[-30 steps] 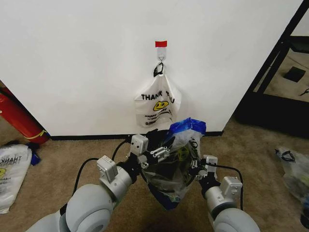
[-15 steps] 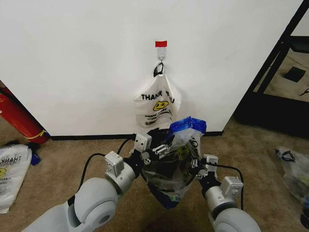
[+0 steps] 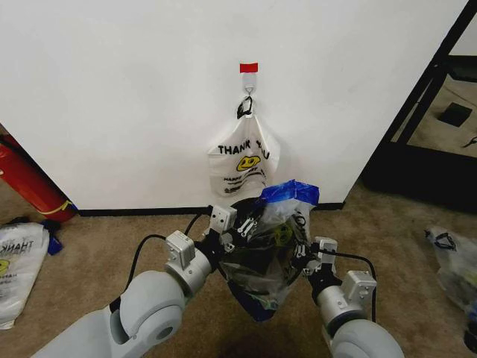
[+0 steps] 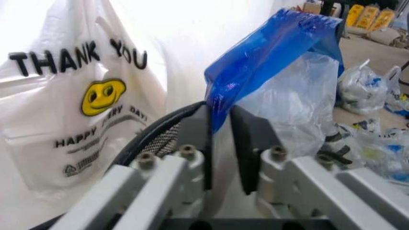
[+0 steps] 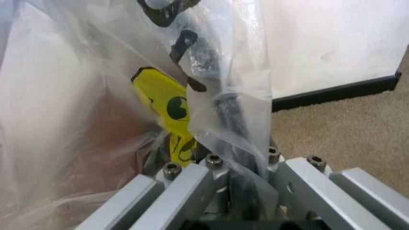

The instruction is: Pick up the garbage bag from the wall and place it over the trash bin.

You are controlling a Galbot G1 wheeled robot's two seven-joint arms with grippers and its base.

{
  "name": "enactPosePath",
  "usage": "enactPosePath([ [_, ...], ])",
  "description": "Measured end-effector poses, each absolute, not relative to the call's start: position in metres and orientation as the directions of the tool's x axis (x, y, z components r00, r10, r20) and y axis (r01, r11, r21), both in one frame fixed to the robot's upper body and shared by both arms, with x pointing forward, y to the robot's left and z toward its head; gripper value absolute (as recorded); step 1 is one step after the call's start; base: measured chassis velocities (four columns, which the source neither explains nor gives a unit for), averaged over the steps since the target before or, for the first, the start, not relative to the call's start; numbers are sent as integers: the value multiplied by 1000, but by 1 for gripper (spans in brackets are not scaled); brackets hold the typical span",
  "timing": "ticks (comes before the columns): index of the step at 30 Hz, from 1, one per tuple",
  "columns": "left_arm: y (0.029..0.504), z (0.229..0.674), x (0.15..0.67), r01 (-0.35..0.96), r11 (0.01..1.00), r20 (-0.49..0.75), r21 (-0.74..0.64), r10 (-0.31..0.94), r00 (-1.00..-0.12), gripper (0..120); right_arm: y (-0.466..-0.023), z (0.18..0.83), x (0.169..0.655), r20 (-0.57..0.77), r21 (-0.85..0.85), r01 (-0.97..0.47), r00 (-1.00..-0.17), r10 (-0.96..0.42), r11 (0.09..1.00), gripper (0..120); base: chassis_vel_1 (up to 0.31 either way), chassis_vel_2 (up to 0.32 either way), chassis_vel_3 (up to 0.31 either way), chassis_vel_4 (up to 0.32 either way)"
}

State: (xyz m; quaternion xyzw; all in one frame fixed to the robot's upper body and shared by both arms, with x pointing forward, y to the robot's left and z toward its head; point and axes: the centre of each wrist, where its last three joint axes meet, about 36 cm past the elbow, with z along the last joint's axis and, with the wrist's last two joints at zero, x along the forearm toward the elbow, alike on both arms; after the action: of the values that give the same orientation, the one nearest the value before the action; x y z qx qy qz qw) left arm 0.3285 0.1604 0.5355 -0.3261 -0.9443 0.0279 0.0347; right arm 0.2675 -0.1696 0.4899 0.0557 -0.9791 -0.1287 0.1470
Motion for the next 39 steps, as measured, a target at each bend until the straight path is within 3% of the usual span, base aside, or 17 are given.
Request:
enactPosePath([
  [2, 161, 536, 329, 610, 789, 46, -75, 614, -788, 0, -169, 489, 268, 275, 268, -71, -950, -147, 961, 0, 0, 0, 0, 0],
  [16, 171, 559, 334, 597, 799, 6, -70, 599, -801, 0, -168, 483, 270, 286, 258, -77, -946, -152, 963, 0, 0, 0, 0, 0],
  [39, 226, 573, 358, 504, 858, 96, 97, 496, -863, 0, -166, 480, 265, 268, 272, -141, -939, -216, 952, 0, 0, 0, 0, 0],
])
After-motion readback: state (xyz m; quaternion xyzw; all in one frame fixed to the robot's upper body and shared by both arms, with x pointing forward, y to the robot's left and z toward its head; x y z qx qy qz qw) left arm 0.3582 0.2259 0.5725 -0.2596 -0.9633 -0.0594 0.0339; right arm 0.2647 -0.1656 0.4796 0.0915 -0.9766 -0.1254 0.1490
